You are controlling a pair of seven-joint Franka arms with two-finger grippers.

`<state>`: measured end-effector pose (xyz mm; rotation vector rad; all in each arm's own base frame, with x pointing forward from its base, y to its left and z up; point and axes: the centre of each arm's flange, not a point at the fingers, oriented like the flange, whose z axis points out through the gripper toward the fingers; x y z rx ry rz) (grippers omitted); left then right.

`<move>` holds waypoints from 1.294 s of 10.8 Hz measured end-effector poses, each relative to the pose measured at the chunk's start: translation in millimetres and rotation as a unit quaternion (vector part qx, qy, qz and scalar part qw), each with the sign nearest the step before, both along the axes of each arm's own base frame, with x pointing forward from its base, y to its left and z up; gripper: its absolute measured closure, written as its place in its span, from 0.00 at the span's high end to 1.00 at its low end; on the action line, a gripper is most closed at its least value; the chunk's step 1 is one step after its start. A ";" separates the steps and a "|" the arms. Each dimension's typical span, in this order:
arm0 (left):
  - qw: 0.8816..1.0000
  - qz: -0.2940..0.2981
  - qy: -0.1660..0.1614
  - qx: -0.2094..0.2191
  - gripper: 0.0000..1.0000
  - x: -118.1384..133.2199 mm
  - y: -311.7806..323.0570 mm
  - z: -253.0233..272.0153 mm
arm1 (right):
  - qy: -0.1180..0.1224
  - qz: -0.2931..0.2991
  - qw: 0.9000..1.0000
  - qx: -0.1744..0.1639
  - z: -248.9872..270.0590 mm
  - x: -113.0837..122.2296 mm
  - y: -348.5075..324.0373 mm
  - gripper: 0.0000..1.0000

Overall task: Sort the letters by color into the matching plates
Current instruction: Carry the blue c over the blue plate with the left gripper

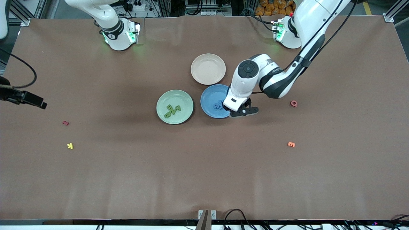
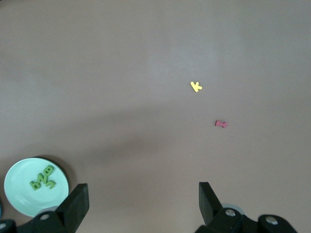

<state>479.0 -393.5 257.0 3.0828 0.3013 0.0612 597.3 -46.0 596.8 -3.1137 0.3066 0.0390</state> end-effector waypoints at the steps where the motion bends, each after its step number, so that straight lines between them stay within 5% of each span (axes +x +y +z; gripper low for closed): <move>1: 1.000 0.005 0.000 -0.001 0.35 -6.1 -8.8 1.0 | -0.002 0.002 1.000 0.003 11.7 -7.9 2.6 1.00; 5: 1.000 0.023 0.005 -0.002 0.35 -40.1 -47.2 -0.9 | -0.014 0.008 1.000 0.011 38.8 -28.3 6.1 1.00; 11: 0.999 0.035 0.021 0.000 0.35 -58.0 -67.0 -18.8 | -0.002 0.009 1.000 0.015 50.9 -43.6 5.0 1.00; 12: 0.999 0.037 0.022 -0.001 0.38 -55.0 -67.1 -20.3 | -0.004 0.009 1.000 0.015 51.3 -43.1 4.8 1.00; 14: 0.999 0.040 0.024 -0.004 0.63 -50.6 -67.7 -22.9 | -0.019 0.008 1.000 0.013 53.2 -39.8 4.4 1.00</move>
